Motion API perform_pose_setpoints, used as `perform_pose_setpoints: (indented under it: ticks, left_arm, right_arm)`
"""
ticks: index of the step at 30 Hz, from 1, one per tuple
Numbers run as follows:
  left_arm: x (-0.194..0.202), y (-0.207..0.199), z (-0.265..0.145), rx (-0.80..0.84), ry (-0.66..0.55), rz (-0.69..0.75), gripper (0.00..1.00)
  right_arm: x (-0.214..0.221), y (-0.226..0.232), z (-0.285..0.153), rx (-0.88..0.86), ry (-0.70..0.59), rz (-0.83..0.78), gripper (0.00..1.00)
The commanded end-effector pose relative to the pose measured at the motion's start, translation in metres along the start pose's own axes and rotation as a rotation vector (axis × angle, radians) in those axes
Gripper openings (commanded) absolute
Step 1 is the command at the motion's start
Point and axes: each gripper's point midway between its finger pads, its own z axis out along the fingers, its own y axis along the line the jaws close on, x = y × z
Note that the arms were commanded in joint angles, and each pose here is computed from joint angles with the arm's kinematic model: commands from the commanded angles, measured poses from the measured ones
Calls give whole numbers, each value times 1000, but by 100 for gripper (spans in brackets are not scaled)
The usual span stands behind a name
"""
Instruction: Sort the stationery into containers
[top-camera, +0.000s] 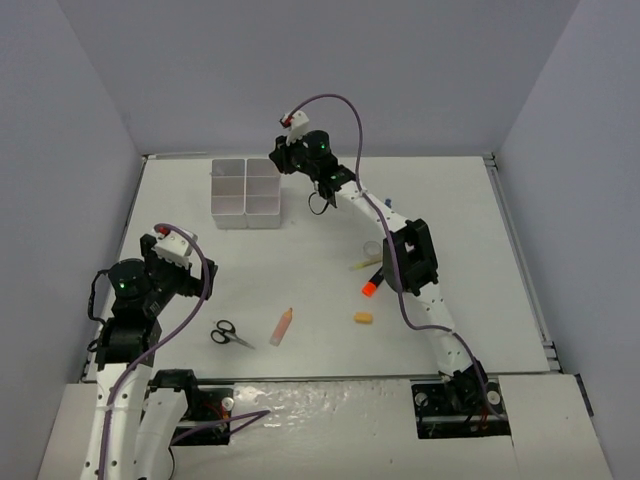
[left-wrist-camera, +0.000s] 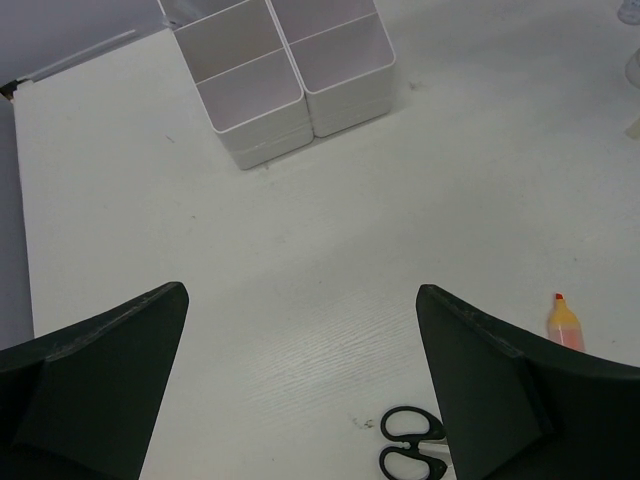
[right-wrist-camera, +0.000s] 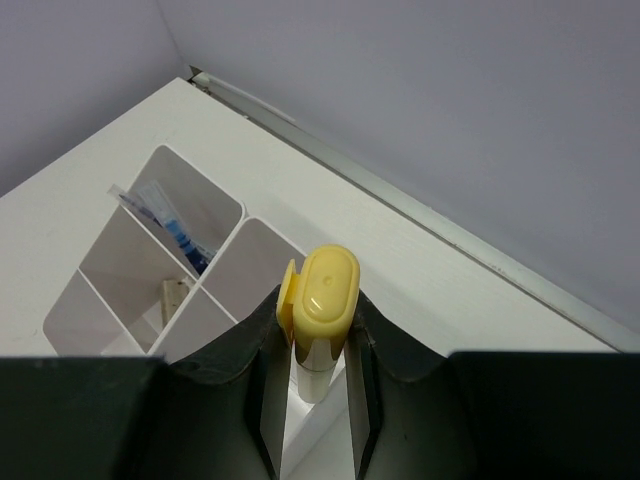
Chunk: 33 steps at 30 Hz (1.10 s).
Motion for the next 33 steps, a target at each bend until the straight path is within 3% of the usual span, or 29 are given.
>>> perform_pose_setpoints:
  ticks: [1, 11, 21, 25, 33]
  left_arm:
    - [-24, 11, -1, -42, -76, 39, 97]
    - [-17, 12, 1, -49, -68, 39, 97]
    - [-14, 13, -1, -57, -61, 48, 97]
    - [-11, 12, 0, -52, -60, 45, 97]
    - [-11, 11, 0, -49, -69, 49, 97]
  right_arm:
    - [-85, 23, -2, -73, -245, -83, 0]
    - [-77, 21, 11, -43, -314, -96, 0]
    - [-31, 13, 25, -9, -230, -86, 1]
    - [-27, 19, 21, -20, -208, -102, 9]
    - [-44, 23, 11, -9, -218, -93, 48]
